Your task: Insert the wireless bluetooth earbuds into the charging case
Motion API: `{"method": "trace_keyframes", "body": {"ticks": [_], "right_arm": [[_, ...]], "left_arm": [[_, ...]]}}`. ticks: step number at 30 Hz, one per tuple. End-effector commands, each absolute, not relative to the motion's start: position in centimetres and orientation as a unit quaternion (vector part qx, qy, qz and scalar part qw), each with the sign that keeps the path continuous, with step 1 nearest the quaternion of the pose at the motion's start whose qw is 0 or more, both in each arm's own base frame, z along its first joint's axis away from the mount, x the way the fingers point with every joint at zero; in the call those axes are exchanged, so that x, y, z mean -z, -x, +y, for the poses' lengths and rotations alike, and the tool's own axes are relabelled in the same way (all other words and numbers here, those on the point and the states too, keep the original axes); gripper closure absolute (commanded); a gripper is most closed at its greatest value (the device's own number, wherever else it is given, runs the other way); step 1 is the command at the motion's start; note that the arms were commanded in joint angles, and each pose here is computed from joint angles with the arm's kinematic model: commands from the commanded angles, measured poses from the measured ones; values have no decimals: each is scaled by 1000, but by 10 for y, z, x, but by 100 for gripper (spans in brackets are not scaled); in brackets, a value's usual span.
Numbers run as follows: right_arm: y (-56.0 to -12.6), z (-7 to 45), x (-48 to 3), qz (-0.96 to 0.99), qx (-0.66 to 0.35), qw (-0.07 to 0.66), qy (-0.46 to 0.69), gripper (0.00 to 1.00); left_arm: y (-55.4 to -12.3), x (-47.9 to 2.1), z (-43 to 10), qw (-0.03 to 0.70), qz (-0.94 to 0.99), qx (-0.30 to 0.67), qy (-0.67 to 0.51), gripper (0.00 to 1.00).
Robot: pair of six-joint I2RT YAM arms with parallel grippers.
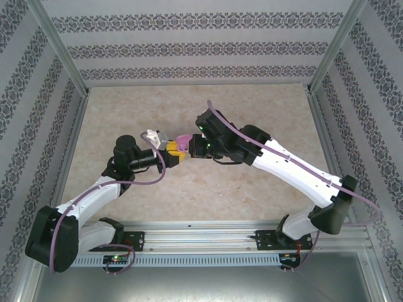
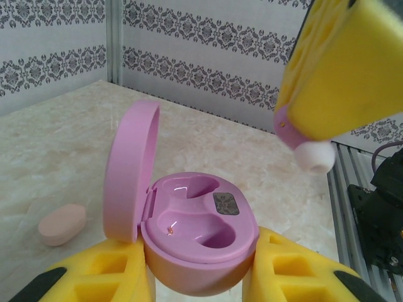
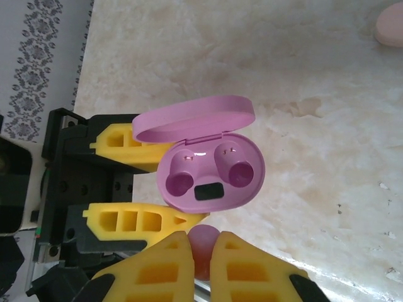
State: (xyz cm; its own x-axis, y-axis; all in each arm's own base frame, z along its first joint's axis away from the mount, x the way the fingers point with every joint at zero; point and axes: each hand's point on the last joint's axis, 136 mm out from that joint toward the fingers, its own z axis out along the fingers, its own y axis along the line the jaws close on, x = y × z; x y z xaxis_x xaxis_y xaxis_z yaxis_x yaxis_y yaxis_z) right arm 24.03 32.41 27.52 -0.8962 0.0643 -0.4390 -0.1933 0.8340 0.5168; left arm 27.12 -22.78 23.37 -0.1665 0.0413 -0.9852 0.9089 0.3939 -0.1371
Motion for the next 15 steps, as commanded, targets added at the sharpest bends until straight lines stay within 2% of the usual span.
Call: {"method": "trace_keyframes", "body": {"ticks": [1,15], "right_arm": [[-244,328,-279,931,-283,225,49,91],[-251,338,-270,942,-257,207,65,90]], "left_arm": [[-262,-244,-234,551,610,406,-399,85],[-260,-244,-235,551,606,404,-406,85]]}}
